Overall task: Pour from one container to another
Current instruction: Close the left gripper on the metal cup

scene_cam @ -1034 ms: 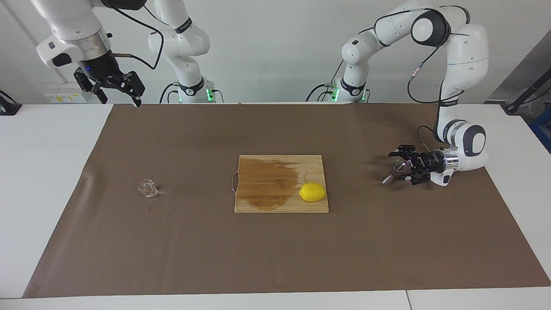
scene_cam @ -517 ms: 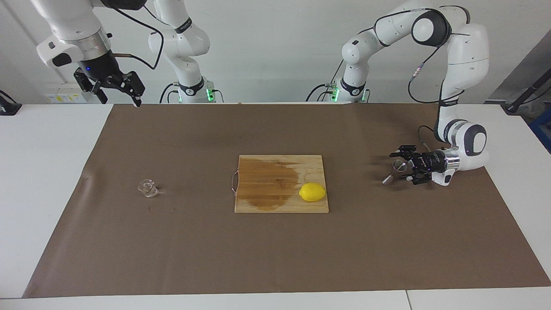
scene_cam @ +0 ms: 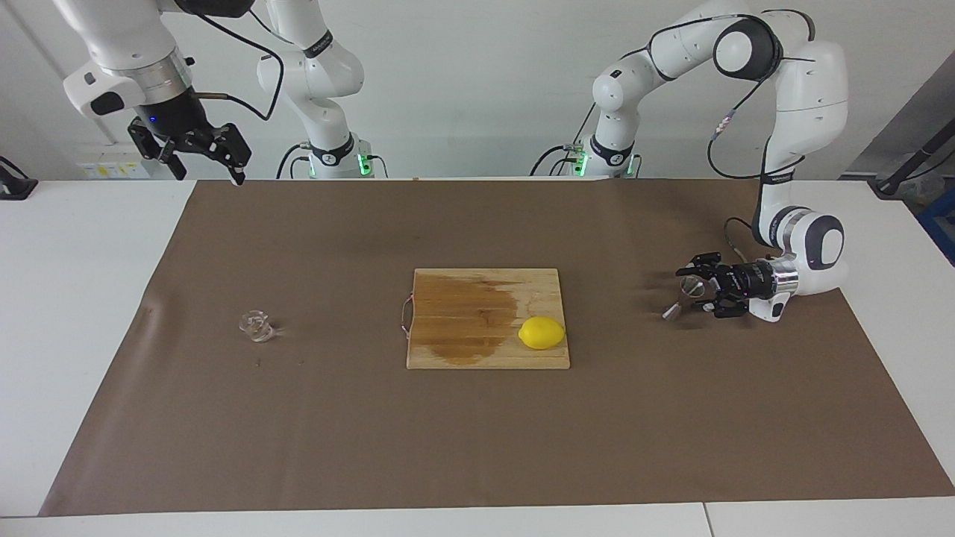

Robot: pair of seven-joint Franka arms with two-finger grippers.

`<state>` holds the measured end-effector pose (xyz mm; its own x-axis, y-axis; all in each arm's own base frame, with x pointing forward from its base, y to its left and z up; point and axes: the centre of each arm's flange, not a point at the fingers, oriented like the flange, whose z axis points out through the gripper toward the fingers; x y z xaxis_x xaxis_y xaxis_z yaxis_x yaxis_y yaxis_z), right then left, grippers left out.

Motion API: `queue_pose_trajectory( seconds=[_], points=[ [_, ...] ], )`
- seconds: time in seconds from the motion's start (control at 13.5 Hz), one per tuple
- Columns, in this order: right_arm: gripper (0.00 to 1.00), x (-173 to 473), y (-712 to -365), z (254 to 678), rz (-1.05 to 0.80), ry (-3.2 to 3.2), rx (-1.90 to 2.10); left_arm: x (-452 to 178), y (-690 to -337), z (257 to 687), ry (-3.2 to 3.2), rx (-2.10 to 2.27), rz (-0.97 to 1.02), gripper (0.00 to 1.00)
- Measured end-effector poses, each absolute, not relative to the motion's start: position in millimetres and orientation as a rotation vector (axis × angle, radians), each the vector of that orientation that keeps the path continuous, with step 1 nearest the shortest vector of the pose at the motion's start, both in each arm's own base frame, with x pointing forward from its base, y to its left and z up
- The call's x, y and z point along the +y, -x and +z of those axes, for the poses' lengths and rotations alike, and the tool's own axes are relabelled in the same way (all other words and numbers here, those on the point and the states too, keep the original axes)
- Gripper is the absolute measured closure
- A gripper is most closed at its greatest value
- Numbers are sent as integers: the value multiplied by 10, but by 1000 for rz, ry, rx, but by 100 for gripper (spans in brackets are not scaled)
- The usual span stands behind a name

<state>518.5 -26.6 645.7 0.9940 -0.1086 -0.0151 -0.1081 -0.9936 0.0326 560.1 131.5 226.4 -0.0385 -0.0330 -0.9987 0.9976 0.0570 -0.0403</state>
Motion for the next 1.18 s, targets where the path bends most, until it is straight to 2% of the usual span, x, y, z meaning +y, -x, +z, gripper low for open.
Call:
queue_pose_trajectory(
  seconds=[0.66, 1.18],
  points=[
    [0, -266, -5185, 6457, -26, -3105, -169, 1315, -5615, 2253, -1127, 1252, -1198, 51],
    [0, -266, -5185, 6457, -26, -3105, -169, 1260, -5630, 2263, -1133, 1244, -1205, 51]
  ],
)
